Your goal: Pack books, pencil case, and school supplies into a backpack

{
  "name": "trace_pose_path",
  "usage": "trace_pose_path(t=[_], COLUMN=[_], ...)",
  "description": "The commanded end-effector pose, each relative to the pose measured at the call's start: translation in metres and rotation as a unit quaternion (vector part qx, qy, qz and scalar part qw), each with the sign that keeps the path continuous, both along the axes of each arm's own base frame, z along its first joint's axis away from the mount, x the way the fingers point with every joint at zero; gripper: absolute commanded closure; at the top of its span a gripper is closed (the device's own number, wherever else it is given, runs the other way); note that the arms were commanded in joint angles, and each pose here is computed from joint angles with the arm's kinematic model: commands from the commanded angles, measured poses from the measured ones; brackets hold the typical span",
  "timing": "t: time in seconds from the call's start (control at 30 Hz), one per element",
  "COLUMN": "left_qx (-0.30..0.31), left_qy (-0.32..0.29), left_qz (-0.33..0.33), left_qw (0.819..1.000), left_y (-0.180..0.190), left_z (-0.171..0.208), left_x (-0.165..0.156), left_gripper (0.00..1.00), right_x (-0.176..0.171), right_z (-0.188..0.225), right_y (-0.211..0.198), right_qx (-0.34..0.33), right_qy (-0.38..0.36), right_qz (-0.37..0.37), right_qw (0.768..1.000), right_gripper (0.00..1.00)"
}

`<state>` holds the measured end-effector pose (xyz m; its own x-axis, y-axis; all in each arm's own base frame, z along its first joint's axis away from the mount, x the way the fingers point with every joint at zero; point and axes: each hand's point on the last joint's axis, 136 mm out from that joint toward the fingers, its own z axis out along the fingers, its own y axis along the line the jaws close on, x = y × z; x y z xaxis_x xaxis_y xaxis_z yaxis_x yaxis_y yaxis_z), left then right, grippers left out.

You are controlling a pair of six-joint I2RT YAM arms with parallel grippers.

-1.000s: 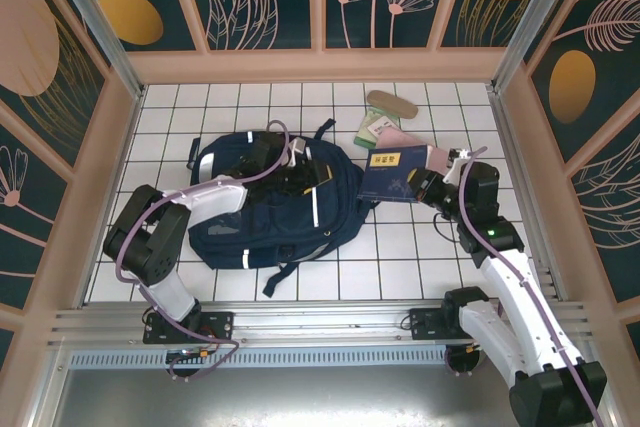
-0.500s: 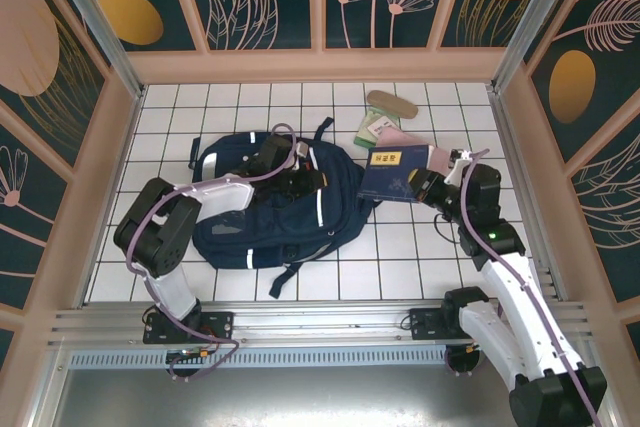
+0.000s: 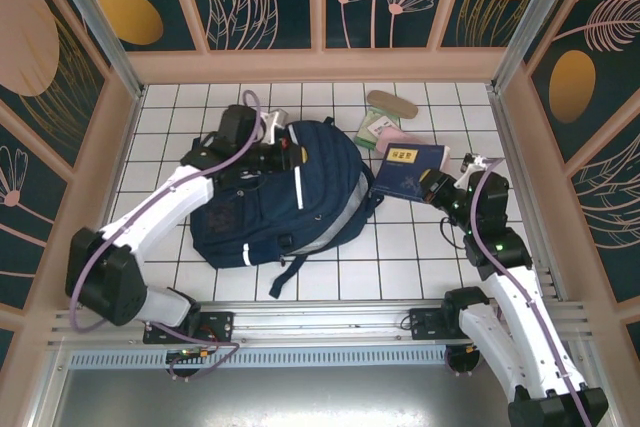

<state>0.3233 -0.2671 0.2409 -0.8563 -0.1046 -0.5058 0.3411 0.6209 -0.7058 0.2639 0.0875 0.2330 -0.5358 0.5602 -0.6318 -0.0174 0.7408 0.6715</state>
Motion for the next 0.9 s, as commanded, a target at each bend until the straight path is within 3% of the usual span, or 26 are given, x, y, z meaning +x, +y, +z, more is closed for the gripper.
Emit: trace_pose_path(t=[0.0, 0.17, 0.43, 0.87], left_qx=[-0.055, -0.098, -0.165, -0.202], left_qy=[-0.090, -0.112, -0.141, -0.167], left_qz=[-0.060, -0.100, -0.127, -0.161], left_qw=[0.993, 0.984, 0.968, 0.952], left_y=[0.002, 0.008, 0.034, 0.033], left_z=[0.074, 0.109, 0.155, 0.205], left_x=[-0.014, -0.028, -0.031, -0.039], left_gripper=[1.00, 1.00, 1.00, 1.00], right_x=[-0.002, -0.010, -0.016, 0.001], right_z=[0.037, 0.053, 0.032, 0.023], right_y=[0.033, 0.055, 0.086, 0.142], right_qx=[0.055, 0.108, 0.209, 0.220], right_qy=[-0.057, -0.075, -0.005, 0.011], right_qz=[0.094, 0.157, 0.233, 0.228], right_qw=[0.992, 0.979, 0.950, 0.948], right_gripper=[1.00, 1.00, 1.00, 1.00])
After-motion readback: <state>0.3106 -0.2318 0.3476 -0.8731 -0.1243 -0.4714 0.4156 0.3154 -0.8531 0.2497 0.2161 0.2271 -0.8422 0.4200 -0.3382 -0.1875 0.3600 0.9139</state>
